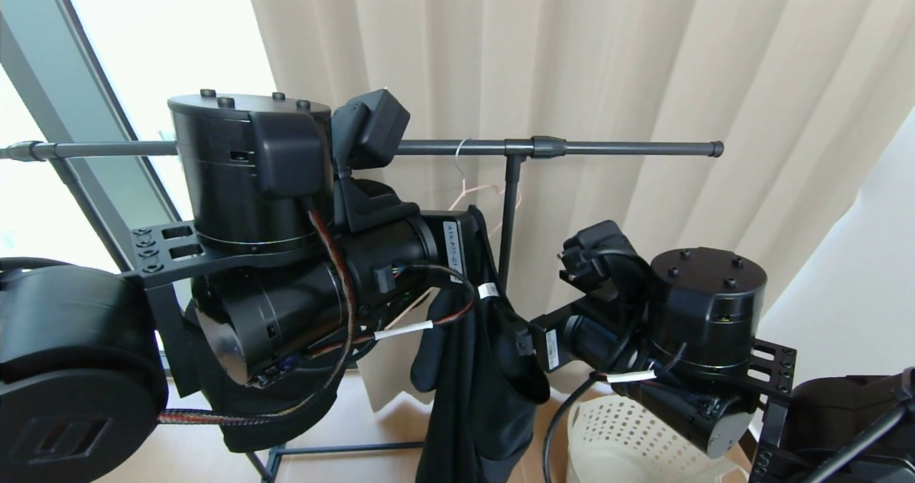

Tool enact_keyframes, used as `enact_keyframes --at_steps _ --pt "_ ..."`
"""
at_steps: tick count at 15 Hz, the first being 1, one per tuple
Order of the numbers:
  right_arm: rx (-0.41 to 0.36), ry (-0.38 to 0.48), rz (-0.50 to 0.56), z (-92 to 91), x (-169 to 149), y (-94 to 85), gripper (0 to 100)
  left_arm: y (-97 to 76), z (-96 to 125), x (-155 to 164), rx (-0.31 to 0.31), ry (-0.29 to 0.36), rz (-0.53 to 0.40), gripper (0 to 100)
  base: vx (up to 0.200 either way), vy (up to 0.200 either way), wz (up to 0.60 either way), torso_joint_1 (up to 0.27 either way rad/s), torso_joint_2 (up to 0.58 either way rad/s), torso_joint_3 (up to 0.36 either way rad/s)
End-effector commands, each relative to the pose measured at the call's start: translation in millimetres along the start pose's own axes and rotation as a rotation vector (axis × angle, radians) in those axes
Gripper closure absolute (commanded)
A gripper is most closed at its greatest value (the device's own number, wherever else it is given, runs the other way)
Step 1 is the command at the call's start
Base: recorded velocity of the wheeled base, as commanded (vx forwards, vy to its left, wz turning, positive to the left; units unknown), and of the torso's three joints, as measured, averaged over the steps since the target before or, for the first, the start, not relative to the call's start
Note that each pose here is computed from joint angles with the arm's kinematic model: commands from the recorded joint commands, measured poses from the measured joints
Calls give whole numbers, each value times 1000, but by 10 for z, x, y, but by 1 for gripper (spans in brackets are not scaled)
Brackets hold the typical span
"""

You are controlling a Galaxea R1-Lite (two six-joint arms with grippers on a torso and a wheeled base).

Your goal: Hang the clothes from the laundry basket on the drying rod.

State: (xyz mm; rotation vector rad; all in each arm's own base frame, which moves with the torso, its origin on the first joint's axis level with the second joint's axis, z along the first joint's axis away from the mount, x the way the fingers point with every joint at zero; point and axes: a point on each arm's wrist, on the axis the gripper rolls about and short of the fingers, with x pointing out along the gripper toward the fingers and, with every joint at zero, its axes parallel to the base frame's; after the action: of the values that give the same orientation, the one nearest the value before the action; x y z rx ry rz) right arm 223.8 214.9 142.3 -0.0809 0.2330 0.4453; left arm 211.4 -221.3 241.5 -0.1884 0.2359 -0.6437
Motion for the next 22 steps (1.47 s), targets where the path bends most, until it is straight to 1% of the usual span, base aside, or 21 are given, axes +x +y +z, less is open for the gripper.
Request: enact_keyframes --at_steps 1,2,6,8,10,13,17,18,19,21,22 --pt "-4 12 -4 -33 23 -6 0 -1 18 -27 -2 -7 -2 100 0 0 0 0 0 0" --pt "-9 32 -11 -85 61 -16 0 2 17 -46 9 -7 -2 100 0 0 0 0 0 0" --pt "-41 51 -28 -132 70 -76 0 10 42 -112 20 -17 -6 100 0 0 0 0 0 0" --pt "-80 64 -39 -165 63 -119 0 28 47 -114 25 -18 0 100 0 0 0 0 0 0" --pt "-100 66 -37 -176 54 -127 0 28 46 -118 26 -18 0 100 0 0 0 0 0 0" --pt "-97 57 -41 -156 47 -143 0 38 30 -123 39 -13 3 100 0 0 0 0 0 0" --pt "-91 55 -63 -141 59 -208 0 96 19 -113 58 -8 22 100 0 0 0 0 0 0" --pt "-91 55 -63 -141 59 -208 100 96 19 -113 58 -8 22 100 0 0 0 0 0 0" --pt "-90 52 -65 -133 63 -211 100 104 25 -116 57 -9 23 100 0 0 0 0 0 0" --pt "-81 44 -90 -102 81 -284 100 158 27 -102 56 -8 39 100 0 0 0 0 0 0" --pt "-69 20 -110 -31 61 -354 100 205 3 -96 66 2 52 100 0 0 0 0 0 0"
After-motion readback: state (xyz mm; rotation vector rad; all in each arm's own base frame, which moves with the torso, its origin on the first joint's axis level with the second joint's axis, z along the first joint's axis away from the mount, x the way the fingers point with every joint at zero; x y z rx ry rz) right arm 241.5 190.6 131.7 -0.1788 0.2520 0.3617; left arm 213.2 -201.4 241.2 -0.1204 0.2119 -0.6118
